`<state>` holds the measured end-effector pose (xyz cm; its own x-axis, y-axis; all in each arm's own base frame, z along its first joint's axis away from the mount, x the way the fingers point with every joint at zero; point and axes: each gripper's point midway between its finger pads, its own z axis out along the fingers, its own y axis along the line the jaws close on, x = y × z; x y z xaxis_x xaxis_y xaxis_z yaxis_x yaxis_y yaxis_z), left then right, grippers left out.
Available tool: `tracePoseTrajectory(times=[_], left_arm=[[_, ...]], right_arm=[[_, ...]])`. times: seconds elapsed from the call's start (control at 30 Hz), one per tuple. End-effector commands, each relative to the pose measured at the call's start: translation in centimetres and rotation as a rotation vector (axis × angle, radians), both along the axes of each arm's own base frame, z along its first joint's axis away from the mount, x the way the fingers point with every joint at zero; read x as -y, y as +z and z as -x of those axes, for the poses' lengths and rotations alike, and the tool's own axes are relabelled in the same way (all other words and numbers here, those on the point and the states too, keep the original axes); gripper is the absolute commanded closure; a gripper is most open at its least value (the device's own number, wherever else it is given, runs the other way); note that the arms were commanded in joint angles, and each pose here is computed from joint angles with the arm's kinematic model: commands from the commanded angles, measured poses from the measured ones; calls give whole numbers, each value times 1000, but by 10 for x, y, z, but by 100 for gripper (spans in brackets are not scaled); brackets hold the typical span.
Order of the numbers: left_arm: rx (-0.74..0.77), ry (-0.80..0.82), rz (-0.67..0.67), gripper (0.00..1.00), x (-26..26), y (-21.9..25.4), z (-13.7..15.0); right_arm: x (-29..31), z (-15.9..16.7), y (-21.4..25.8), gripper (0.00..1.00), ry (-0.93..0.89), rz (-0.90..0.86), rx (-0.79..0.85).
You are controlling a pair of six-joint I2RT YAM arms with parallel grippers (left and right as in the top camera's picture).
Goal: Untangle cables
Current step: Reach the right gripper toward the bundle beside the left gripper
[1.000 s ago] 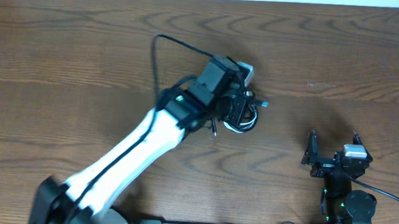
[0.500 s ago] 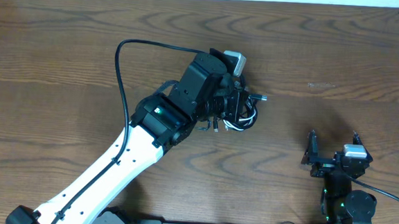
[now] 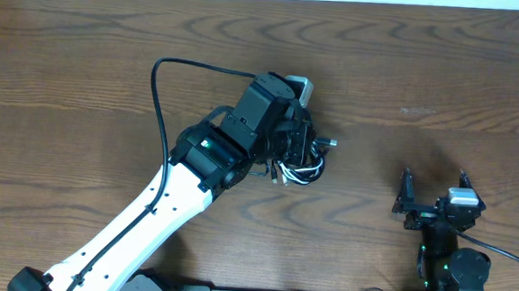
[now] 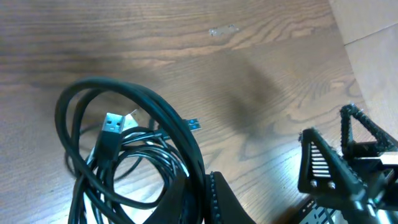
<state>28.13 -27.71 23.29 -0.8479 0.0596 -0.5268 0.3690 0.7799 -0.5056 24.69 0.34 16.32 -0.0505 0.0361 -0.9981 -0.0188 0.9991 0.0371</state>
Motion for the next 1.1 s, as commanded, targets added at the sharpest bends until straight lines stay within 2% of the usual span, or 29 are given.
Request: tracePoseTrajectory(times=[0.0, 0.07, 0.13, 0.17, 0.27, 0.3, 0.33, 0.43, 0.53, 0.6, 0.8, 0.9, 1.03, 1.07], left_arm=[[22, -7, 17, 92, 2, 11, -1], [36, -85, 37, 93, 10, 15, 5], [52, -198, 81, 92, 21, 21, 17], [52, -240, 107, 92, 26, 25, 22], [41, -296, 159, 93, 33, 32, 31], [40, -309, 172, 93, 35, 35, 33], [41, -352, 217, 93, 40, 44, 40], [51, -416, 283, 93, 45, 59, 51], [64, -422, 290, 92, 44, 64, 53], [71, -423, 294, 93, 43, 66, 54], [109, -416, 309, 92, 43, 75, 52], [112, -411, 305, 92, 43, 75, 50], [110, -412, 305, 92, 43, 74, 50], [109, -411, 305, 92, 43, 74, 50]], right_arm=[[-45, 7, 0, 1, 254, -215, -30], [-85, 24, 7, 1, 498, -401, -85], [-123, 55, 16, 1, 767, -622, -210], [-130, 64, 20, 1, 821, -708, -262], [-130, 64, 25, 1, 806, -884, -332], [-130, 65, 31, 1, 820, -875, -305], [-133, 72, 54, 1, 895, -803, -196], [-133, 85, 92, 1, 969, -708, -33], [-130, 91, 117, 1, 954, -653, 20], [-126, 88, 125, 1, 894, -631, -21], [-84, 69, 86, 1, 431, -660, -375], [-90, 68, 93, 1, 458, -672, -437], [-117, 83, 102, 1, 652, -755, -526], [-116, 81, 102, 5, 634, -801, -538]])
